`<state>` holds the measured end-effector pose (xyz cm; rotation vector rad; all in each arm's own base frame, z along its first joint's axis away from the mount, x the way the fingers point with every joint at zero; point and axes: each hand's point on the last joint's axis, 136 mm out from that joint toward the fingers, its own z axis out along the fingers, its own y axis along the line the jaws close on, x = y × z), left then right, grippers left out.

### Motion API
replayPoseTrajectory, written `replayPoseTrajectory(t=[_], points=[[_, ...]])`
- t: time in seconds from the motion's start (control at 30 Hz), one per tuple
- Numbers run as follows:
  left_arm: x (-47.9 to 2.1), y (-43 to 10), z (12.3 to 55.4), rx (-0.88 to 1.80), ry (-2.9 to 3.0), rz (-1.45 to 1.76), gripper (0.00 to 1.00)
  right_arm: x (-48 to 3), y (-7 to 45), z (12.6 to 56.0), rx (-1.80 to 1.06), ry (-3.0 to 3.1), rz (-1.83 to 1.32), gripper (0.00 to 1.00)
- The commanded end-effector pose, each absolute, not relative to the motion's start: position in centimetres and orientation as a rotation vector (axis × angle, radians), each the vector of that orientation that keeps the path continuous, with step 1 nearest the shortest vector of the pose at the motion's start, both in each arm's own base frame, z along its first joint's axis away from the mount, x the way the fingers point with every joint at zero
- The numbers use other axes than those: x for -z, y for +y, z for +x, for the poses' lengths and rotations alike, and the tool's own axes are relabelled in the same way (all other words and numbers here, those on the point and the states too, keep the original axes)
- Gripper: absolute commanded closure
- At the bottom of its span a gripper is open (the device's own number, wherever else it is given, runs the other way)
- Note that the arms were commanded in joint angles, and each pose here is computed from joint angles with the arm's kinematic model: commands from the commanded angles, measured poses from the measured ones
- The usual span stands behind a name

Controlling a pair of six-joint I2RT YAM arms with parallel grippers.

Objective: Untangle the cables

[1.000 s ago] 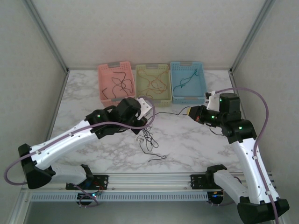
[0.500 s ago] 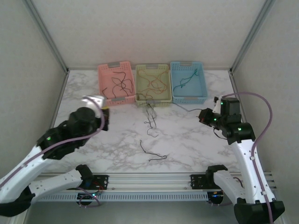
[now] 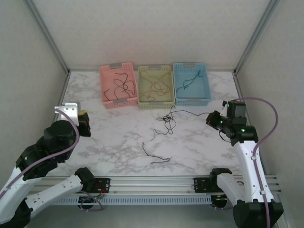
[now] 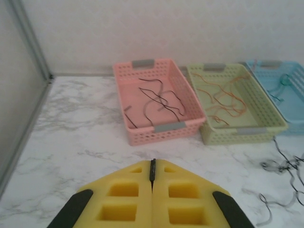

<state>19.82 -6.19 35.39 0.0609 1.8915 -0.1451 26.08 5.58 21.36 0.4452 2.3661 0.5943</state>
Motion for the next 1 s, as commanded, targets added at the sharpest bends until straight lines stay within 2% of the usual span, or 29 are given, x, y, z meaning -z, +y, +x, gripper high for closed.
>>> replayPoseTrajectory(t=[0.0,0.03,0.07,0.13,0.23,0.47,0.73,0.97], points=[[-33.6,-11.0,20.2,0.332,1.977,0.179,0.88,-23.4,8.7,26.2,-0.845,2.305,0.345,1.00],[-33.0,-12.4,20.3,0.377,2.010,0.208,0.71,-24.2,9.3,26.1,-0.901,2.281,0.320,1.00],[-32.5,-13.8,20.5,0.427,2.037,0.233,0.60,-24.9,9.9,26.1,-0.948,2.259,0.298,1.00],[-31.3,-16.6,20.7,0.539,2.073,0.275,0.50,-26.2,10.7,25.8,-1.022,2.226,0.259,1.00],[-29.8,-19.6,21.6,0.647,2.137,0.265,0.42,-27.9,12.0,25.3,-1.129,2.179,0.185,1.00],[-30.0,-22.2,23.3,0.891,2.188,0.093,0.34,-30.8,13.6,23.8,-1.211,2.101,0.039,1.00],[-28.7,-25.3,21.4,0.968,2.263,0.398,0.32,-32.2,13.9,23.6,-1.267,2.108,0.075,1.00],[-28.1,-26.7,20.8,1.052,2.235,0.472,0.32,-33.5,14.2,23.5,-1.313,2.091,0.097,1.00]])
